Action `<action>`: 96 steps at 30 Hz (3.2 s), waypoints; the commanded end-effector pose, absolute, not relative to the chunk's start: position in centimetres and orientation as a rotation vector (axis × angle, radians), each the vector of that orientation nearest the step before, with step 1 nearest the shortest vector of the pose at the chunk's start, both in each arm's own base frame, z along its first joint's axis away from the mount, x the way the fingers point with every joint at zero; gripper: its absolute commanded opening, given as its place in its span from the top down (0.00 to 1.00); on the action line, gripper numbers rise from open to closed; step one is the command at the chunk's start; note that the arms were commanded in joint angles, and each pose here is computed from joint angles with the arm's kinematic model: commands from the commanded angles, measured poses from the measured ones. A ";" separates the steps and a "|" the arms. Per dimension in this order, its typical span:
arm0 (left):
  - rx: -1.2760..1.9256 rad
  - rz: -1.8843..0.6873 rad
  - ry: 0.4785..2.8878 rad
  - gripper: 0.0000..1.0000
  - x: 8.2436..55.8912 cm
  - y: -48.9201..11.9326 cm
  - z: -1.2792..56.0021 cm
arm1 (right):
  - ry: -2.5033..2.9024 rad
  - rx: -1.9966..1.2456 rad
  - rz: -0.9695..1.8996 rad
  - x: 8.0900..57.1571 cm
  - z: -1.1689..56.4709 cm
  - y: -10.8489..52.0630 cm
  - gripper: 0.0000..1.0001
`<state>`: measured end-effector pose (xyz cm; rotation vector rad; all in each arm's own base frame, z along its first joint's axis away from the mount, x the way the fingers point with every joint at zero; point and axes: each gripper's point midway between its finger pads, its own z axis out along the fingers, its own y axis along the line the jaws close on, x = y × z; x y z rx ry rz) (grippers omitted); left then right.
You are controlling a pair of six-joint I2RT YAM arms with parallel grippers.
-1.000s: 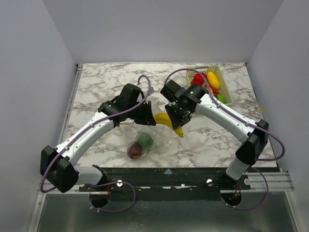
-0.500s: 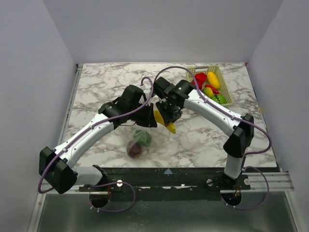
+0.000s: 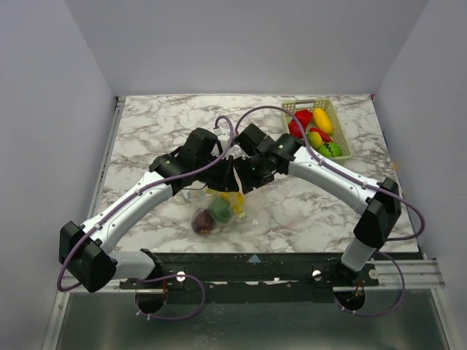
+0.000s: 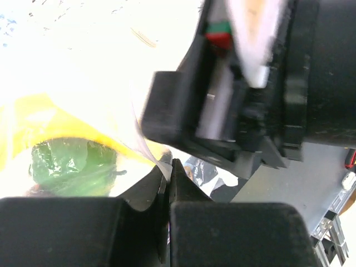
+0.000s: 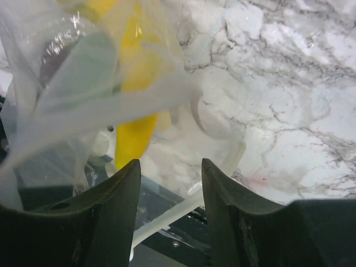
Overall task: Place the food in the zip-top bag and seal the zipper
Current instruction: Place the fake fruit in the zipper food storage bag, then pick up the fake fruit from the bin.
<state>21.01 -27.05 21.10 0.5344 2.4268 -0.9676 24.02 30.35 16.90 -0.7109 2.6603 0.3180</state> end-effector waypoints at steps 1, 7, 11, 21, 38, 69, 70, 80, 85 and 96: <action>0.565 -1.027 2.349 1.00 21.1 -27.9 23.0 | 2.538 -0.608 0.540 23.6 18.2 32.2 0.49; 0.567 -1.063 2.365 1.00 20.8 -28.2 22.8 | 2.497 -0.480 0.654 22.1 17.0 31.4 0.42; 0.534 -1.149 2.409 1.00 19.9 -28.5 23.6 | 2.408 -0.313 0.749 21.9 18.2 30.7 0.41; 0.425 -1.151 2.424 1.00 20.5 -27.8 25.2 | 2.113 0.166 0.514 26.1 24.8 20.8 0.22; 0.511 -1.065 2.442 1.00 21.2 -28.1 22.0 | 2.226 0.325 -0.059 42.1 18.4 7.7 0.18; 0.539 -1.153 2.462 1.00 20.2 -28.8 21.6 | 2.379 0.115 -0.603 50.2 7.2 3.9 0.21; 0.539 -1.154 2.463 1.00 20.3 -28.8 21.6 | 2.378 0.114 -0.599 50.2 7.2 3.9 0.23; 0.547 -1.164 2.460 1.00 20.1 -28.9 21.6 | 2.401 0.128 -0.543 49.6 6.2 3.9 0.37; 0.547 -1.164 2.462 1.00 20.1 -28.9 21.5 | 2.358 0.155 -0.481 49.8 8.6 4.4 0.53; 0.540 -1.147 2.465 1.00 20.3 -28.8 21.3 | 2.146 0.227 -0.177 48.7 18.5 6.6 0.87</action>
